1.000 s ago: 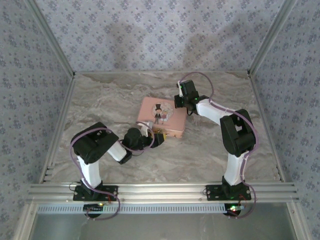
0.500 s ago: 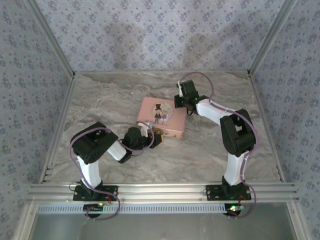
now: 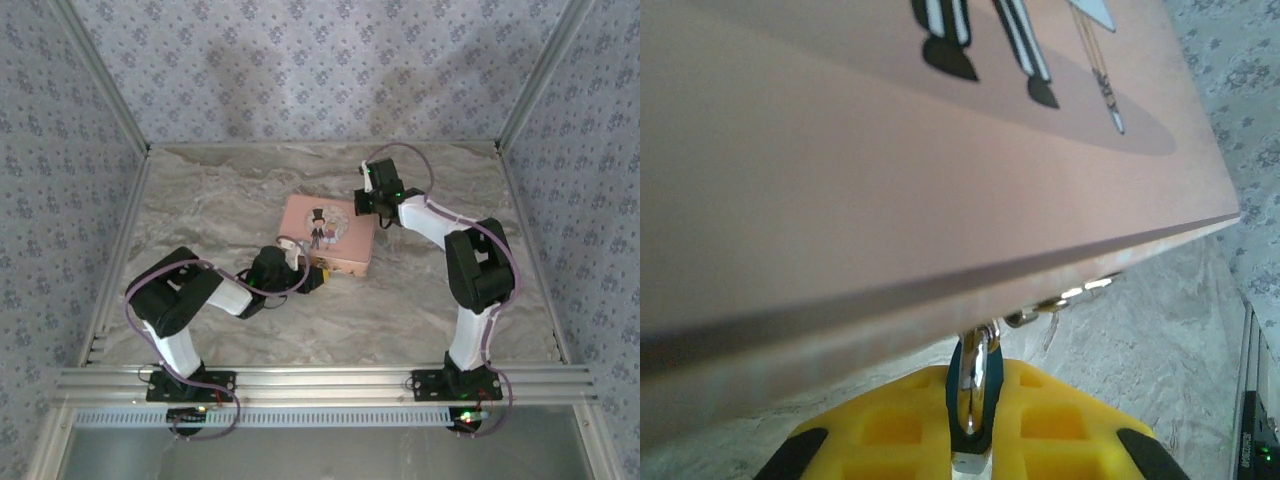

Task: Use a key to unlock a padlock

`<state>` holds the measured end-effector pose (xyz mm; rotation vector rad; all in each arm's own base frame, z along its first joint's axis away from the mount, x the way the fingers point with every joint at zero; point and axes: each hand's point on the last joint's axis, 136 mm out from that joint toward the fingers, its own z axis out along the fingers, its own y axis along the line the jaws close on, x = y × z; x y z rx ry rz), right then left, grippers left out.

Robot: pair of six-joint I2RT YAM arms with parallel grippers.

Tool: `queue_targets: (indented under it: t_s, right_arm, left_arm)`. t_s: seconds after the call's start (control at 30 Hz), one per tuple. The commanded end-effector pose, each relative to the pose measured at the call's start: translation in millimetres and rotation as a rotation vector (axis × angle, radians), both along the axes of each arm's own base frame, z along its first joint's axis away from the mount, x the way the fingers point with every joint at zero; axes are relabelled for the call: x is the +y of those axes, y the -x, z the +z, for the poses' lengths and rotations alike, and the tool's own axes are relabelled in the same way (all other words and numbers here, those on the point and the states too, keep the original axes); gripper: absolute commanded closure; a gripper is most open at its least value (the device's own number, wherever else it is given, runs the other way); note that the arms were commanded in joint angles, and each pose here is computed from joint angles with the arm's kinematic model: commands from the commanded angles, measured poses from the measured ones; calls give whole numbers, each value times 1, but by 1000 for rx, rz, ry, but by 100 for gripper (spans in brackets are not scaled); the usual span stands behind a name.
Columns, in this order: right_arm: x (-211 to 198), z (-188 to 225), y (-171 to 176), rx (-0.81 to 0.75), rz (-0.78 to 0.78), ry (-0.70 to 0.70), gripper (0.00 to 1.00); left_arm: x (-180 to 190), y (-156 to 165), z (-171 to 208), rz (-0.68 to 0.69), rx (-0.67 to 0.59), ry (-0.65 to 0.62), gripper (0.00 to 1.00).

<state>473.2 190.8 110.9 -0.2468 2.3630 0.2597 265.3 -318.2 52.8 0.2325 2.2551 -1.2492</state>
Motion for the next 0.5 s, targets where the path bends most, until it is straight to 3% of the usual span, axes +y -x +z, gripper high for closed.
queue_targets:
  t_s: [0.0,0.2,0.47]
  right_arm:
    - [-15,40,-2,-38,-19,-26,100]
    - [-49,59,12,-46,-137,-46,100]
    - [-74,16,43,58,-235,32,100]
  left_arm:
    - [-8,-6,21,-12,7,17,100]
    - [-15,-11,29,-17,17,19,100]
    - [-28,-12,41,-32,35,28,100]
